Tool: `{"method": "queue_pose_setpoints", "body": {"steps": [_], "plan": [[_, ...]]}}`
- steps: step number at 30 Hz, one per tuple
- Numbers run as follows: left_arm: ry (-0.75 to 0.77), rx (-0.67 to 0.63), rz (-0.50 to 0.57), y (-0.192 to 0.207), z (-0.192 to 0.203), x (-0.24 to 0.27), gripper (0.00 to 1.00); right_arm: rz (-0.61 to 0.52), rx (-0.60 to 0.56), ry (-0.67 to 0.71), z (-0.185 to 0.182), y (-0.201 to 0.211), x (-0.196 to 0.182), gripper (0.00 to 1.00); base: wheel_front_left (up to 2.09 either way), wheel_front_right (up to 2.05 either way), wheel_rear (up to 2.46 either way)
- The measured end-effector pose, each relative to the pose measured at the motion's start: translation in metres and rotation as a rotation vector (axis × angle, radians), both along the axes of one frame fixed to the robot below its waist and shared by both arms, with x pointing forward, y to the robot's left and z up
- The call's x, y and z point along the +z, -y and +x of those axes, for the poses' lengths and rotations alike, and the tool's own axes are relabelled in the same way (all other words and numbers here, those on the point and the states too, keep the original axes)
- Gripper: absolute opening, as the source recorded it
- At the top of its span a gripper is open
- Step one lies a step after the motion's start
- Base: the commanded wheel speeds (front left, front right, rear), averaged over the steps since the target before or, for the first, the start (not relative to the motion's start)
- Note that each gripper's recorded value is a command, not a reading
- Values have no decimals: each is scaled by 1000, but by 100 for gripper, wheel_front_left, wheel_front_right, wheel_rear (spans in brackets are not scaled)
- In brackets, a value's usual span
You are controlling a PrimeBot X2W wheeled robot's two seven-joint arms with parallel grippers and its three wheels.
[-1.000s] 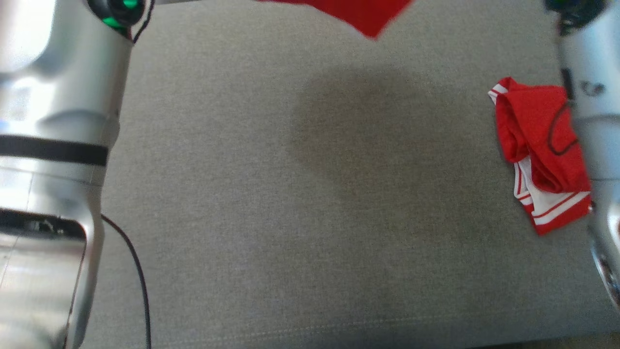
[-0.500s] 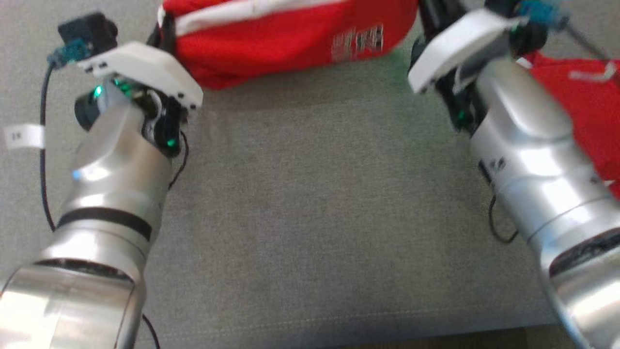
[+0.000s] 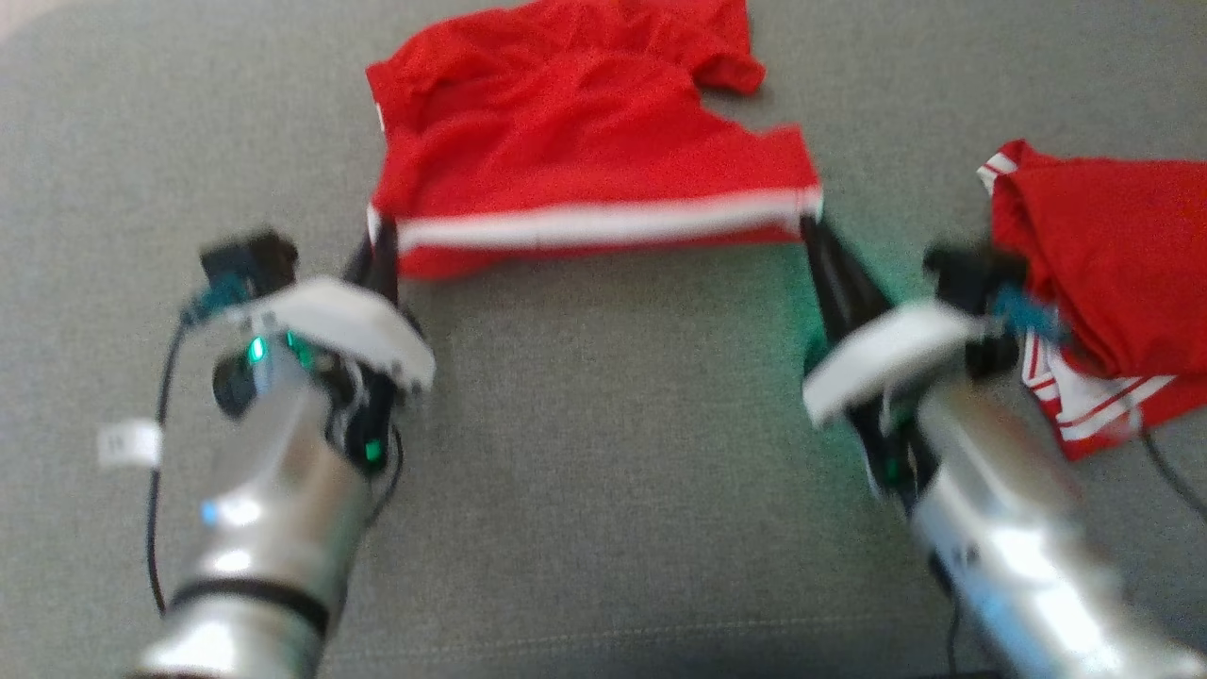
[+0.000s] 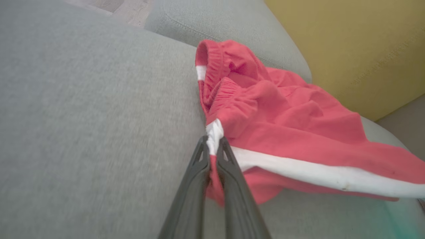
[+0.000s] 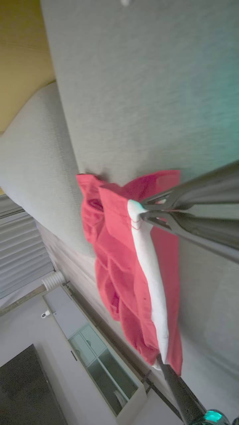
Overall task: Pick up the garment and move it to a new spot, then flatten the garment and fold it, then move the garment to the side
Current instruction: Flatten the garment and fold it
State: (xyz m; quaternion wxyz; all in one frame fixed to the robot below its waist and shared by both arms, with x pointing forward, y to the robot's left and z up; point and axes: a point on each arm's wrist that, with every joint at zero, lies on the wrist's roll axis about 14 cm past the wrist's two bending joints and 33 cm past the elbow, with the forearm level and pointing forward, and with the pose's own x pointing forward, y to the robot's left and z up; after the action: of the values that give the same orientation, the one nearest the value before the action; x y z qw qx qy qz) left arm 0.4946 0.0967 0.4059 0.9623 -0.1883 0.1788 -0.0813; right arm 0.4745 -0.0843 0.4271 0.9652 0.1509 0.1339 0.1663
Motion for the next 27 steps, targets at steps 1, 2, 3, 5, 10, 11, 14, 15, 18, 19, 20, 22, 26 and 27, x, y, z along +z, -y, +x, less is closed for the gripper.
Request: {"method": "queue_pose_setpoints", "body": {"steps": [1,2,3,5,10,11,14,15,18,19,20,22,26,27], "plan": [[-1,-3,2,0,-9,-2,0,1,1,-13,-13,1,-6,0,0,0,0],[-1,-3,-1,-1,-19,-4,0,0,2,-21,-25,3,-10,0,0,0,0],[-1,6,-7,-3,-27,-5,0,3,1,-25,-35,4,-12,0,0,0,0],[7,20,-10,-7,-43,-5,0,17,-13,-31,-52,9,-13,0,0,0,0],[31,22,16,-16,-83,-6,0,30,-20,-39,-88,15,-11,0,0,0,0],[32,24,15,-18,-92,-6,0,34,-21,-36,-94,15,-8,0,0,0,0],[39,24,16,-20,-114,-3,0,37,-27,-27,-109,19,2,0,0,0,0],[41,18,20,-20,-120,1,0,33,-25,-33,-116,20,4,0,0,0,0],[38,2,25,-17,-136,12,0,17,-21,-68,-137,25,6,0,0,0,0],[38,2,25,-17,-136,12,0,17,-21,-68,-137,25,6,0,0,0,0],[38,2,24,-17,-141,17,0,6,-21,-84,-144,27,6,0,0,0,0],[33,4,21,-17,-151,26,0,-9,-25,-105,-156,31,9,0,0,0,0],[0,-2,25,-19,-169,38,0,-33,-32,-122,-168,35,21,0,0,0,0],[-8,-3,26,-19,-172,41,0,-37,-33,-120,-169,35,24,0,0,0,0]]}}
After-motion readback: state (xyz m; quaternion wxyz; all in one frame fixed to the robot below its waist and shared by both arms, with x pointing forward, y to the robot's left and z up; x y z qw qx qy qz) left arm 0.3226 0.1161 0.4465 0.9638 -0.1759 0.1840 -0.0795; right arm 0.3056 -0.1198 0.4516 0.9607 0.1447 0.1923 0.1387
